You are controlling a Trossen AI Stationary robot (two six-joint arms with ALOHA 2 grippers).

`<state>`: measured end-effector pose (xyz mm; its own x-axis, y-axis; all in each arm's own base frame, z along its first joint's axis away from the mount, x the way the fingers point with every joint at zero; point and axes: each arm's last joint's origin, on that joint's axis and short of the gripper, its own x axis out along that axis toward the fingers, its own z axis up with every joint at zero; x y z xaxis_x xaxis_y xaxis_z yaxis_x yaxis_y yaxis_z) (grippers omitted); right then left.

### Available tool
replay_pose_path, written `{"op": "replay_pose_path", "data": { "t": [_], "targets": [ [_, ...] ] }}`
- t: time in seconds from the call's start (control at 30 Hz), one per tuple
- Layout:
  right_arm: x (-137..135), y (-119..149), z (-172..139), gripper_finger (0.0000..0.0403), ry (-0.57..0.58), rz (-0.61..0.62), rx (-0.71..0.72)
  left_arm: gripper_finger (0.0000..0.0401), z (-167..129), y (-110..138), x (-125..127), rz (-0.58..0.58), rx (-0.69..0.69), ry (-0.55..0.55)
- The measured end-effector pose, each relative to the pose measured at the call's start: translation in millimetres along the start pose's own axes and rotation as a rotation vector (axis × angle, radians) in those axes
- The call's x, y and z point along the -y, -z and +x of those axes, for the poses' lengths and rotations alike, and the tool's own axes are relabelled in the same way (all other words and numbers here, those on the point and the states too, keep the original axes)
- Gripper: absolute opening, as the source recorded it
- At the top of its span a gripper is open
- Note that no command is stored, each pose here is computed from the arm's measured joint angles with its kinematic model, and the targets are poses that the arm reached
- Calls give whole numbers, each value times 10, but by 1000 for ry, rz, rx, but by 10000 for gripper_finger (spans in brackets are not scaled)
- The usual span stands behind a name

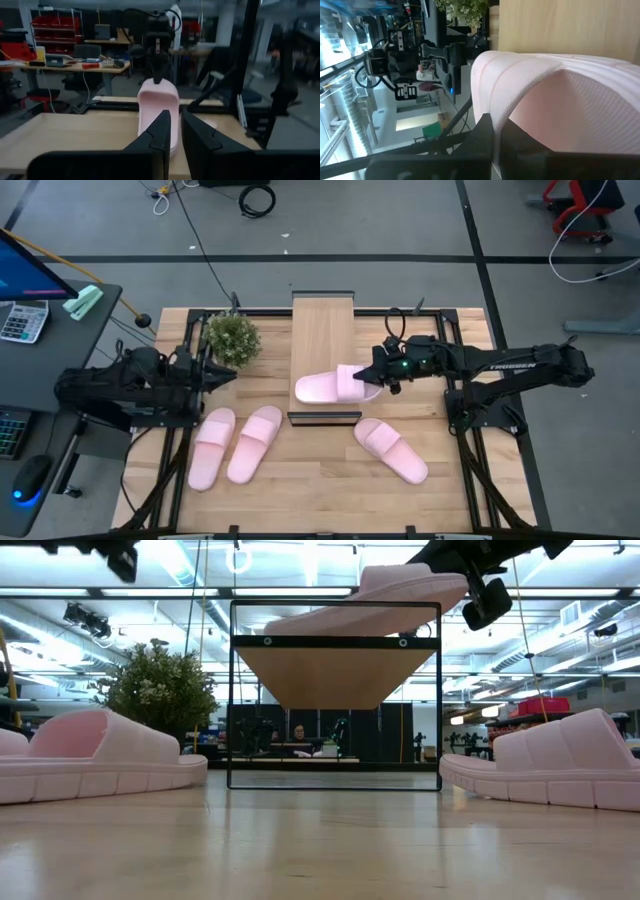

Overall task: Pick and place slides into the shelf
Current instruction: Put the pink slide on the shelf

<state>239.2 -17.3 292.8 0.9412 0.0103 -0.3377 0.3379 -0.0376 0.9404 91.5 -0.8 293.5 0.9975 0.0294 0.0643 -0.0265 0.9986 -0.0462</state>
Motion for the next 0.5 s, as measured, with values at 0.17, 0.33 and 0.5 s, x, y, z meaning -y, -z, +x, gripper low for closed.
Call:
{"op": "replay_pose_path", "data": {
  "t": [0.17,0.33,0.5],
  "targets": [
    [0,1,1,7,-4,-6,-5,48,76,-82,8,35,-102,-2],
    [97,1,33,7,-19,16,-18,48,125,-90,11,36,-128,-3],
    [247,-2,68,7,-22,44,-23,48,135,-82,11,35,-137,-3]
  ]
}}
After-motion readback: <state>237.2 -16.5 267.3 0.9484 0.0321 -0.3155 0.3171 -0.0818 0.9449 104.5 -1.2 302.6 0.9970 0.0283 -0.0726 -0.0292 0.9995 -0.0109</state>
